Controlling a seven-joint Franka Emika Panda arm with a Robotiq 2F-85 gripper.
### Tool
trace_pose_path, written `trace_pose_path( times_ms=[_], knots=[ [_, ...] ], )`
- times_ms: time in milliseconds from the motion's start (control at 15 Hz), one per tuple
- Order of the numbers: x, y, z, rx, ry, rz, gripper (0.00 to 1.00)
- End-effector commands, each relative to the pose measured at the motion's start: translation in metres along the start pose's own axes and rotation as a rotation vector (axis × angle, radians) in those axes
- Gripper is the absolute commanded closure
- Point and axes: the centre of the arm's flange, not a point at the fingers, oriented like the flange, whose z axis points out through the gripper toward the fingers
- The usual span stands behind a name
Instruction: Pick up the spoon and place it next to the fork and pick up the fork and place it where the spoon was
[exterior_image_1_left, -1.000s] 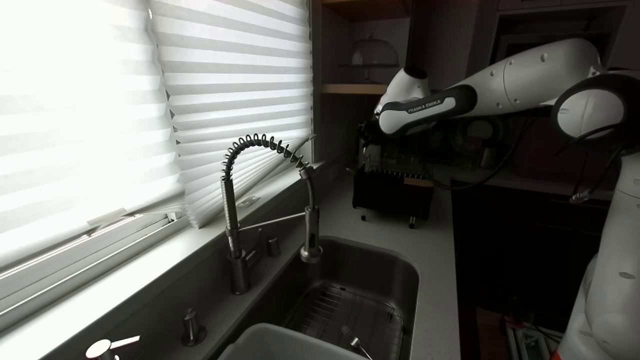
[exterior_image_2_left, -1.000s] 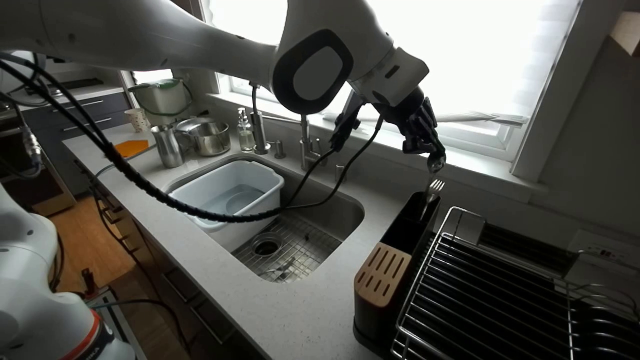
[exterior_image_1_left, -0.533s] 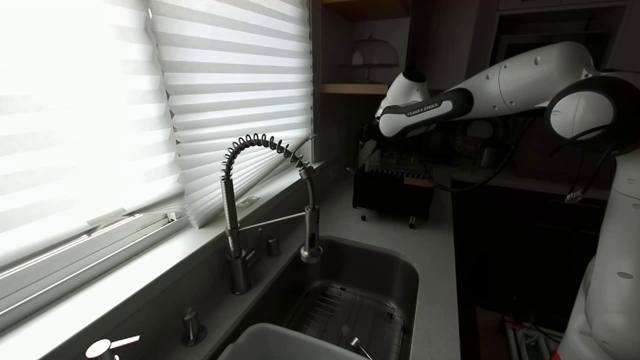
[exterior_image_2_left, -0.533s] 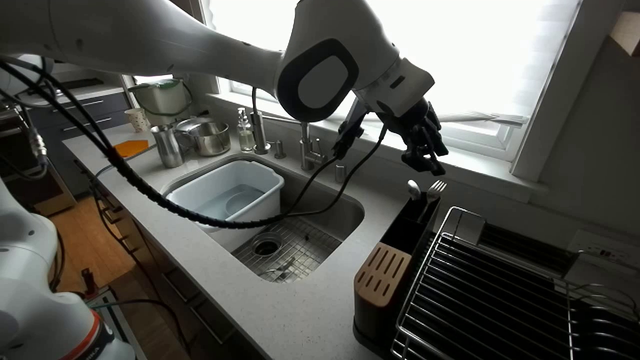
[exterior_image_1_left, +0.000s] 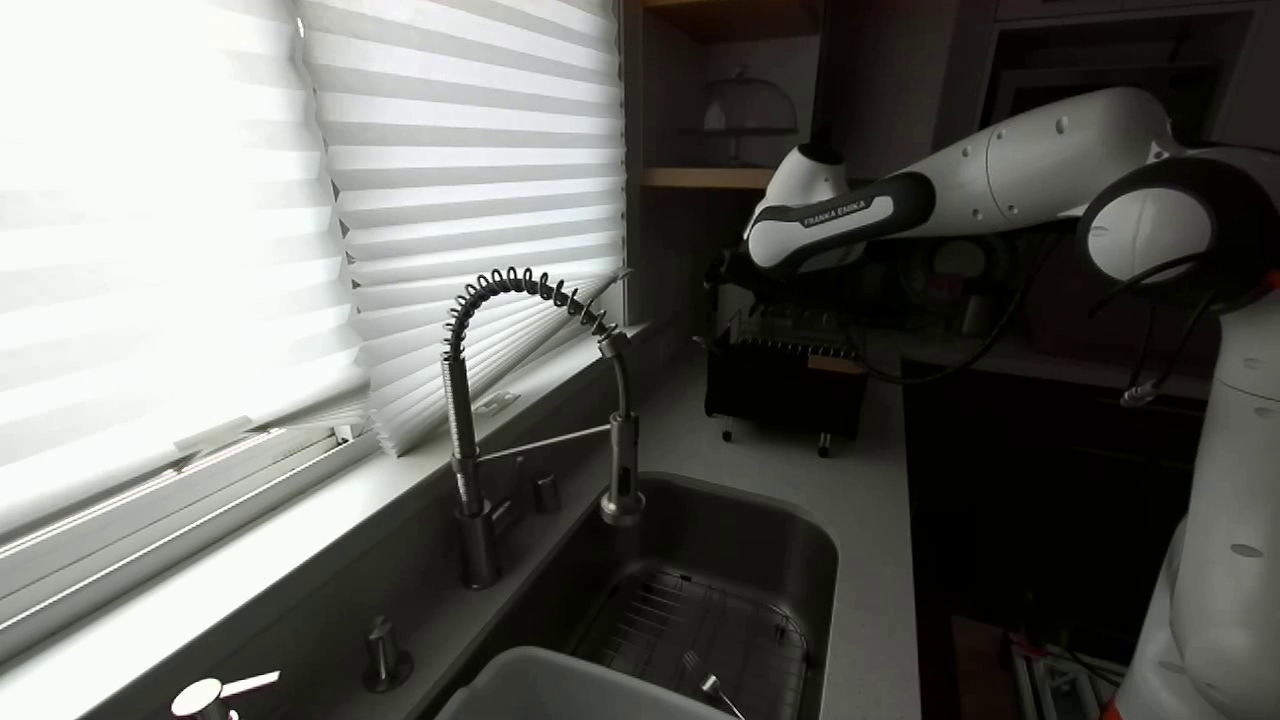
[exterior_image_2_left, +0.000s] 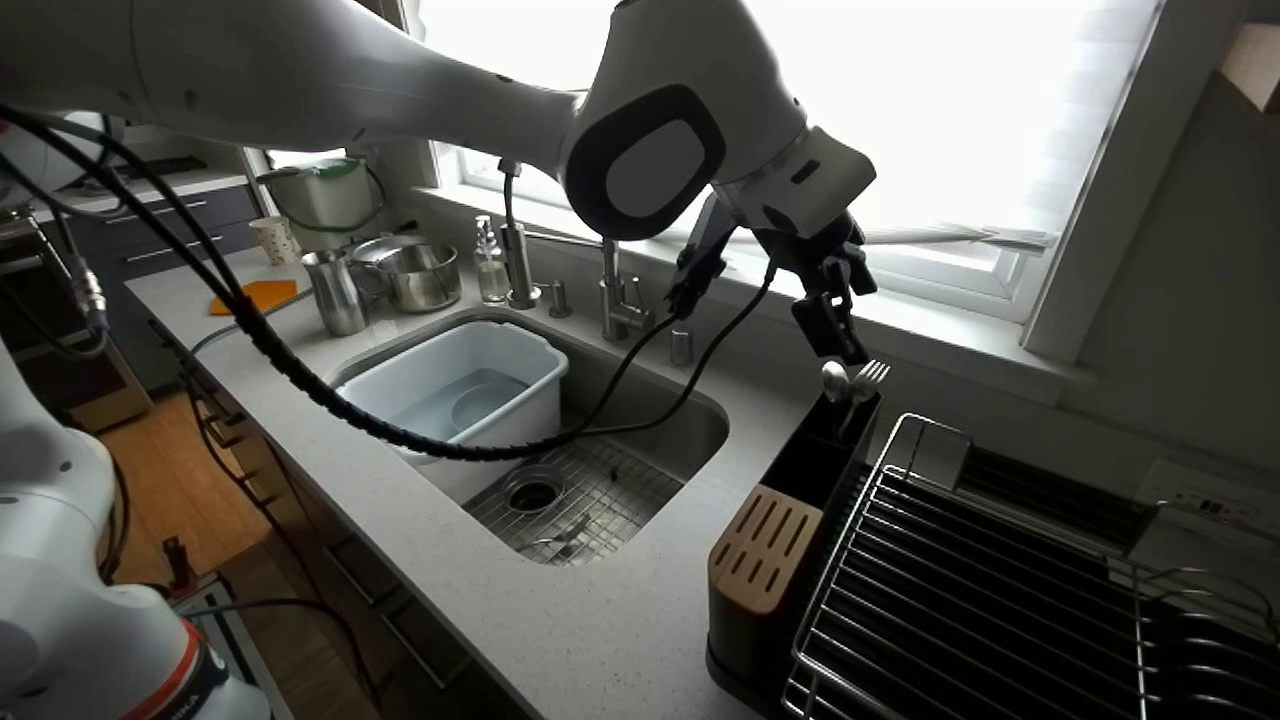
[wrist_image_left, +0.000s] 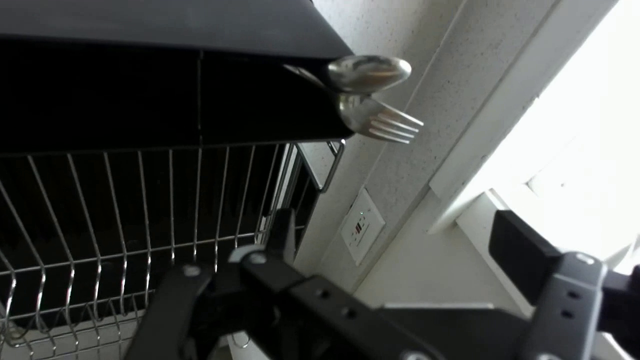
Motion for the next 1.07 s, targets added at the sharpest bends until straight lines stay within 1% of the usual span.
trace_pose_path(
  times_ms=[0, 333, 467, 533, 667, 867, 1000],
  knots=[
    [-0.001, -0.001, 0.002, -0.008, -0.016, -0.007, 0.00],
    [0.000, -0.004, 0.003, -0.013, -0.027, -0.013, 0.00],
    [0.009, -0.015, 0.015, -0.043, -0.029, -0.004, 0.00],
    [0.012, -0.022, 0.019, -0.071, -0.049, -0.030, 0.00],
    [0.018, -0.031, 0.026, -0.125, -0.013, -0.028, 0.00],
    [0.023, -0.043, 0.040, -0.209, -0.019, -0.090, 0.00],
    [0.024, -0.051, 0.052, -0.229, -0.037, -0.177, 0.00]
  ],
)
